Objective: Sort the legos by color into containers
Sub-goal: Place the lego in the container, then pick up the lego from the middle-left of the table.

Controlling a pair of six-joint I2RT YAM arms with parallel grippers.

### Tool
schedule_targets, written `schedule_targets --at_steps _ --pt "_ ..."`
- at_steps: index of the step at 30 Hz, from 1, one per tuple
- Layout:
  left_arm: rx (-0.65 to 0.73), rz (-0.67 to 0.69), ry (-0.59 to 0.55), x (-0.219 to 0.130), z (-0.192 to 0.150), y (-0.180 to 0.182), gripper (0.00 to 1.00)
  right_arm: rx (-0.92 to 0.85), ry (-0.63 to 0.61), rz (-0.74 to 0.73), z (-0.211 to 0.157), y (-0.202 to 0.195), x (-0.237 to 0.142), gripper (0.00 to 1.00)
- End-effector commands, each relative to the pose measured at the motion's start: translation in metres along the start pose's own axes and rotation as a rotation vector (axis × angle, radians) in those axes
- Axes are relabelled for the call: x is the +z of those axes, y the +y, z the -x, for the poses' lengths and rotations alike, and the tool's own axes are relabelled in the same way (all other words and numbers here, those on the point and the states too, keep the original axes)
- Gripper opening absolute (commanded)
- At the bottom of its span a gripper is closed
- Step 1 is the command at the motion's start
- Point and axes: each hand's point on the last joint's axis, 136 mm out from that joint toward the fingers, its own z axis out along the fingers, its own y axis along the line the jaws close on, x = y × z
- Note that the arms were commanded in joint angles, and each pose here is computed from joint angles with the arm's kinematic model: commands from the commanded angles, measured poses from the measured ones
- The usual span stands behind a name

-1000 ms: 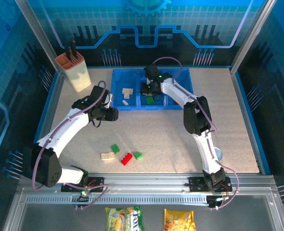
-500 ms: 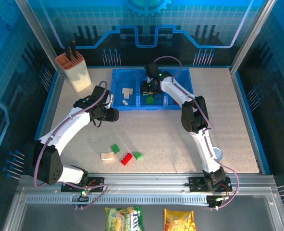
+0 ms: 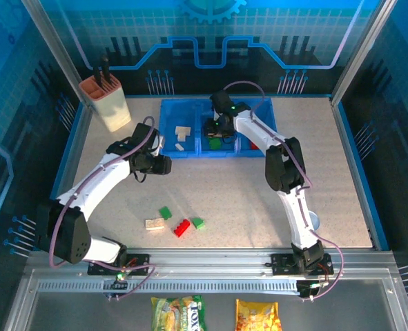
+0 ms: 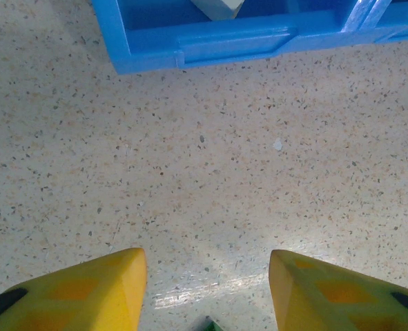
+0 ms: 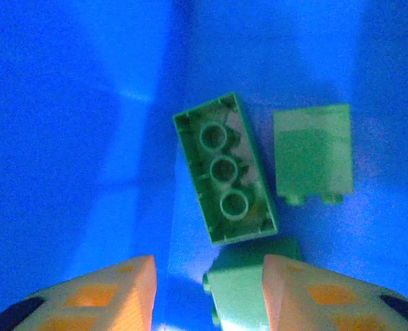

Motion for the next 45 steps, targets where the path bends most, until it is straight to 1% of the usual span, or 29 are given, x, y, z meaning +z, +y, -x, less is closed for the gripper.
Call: schedule_targets --at_steps 1,10,15,24,29,37,40,42,45 --pt "-0.007 -0.017 0.058 0.006 -0.010 0.000 0.51 -0.030 -0.053 0.037 0.005 0.014 -0.043 0.45" --pt "-0.062 -0.014 0.129 0.006 -0.023 -0.002 0.52 -0.052 -0.039 0.031 -0.037 0.008 -0.080 0.45" --pt "-0.073 0.004 0.192 0.008 -0.037 -0.009 0.55 -0.051 -0.031 0.032 -0.065 0.002 -0.096 0.45" --pt "-0.171 0.075 0.275 0.015 -0.082 -0.011 0.58 -0.050 0.017 0.016 -0.115 -0.013 -0.106 0.45" --pt "-0.224 0.112 0.304 0.014 -0.112 -0.006 0.59 -0.058 0.044 0.012 -0.135 -0.017 -0.105 0.45" --pt "-0.301 0.185 0.334 0.013 -0.165 0.006 0.73 -0.082 0.062 0.005 -0.153 -0.016 -0.106 0.45" --pt "-0.310 0.215 0.337 0.012 -0.176 0.008 0.78 -0.089 0.067 0.008 -0.157 -0.015 -0.107 0.45" --pt "-0.311 0.240 0.336 0.011 -0.181 0.009 0.86 -0.094 0.071 0.003 -0.160 -0.016 -0.108 0.45" --pt "-0.317 0.273 0.329 0.010 -0.188 0.011 0.90 -0.101 0.072 -0.002 -0.164 -0.018 -0.110 0.45"
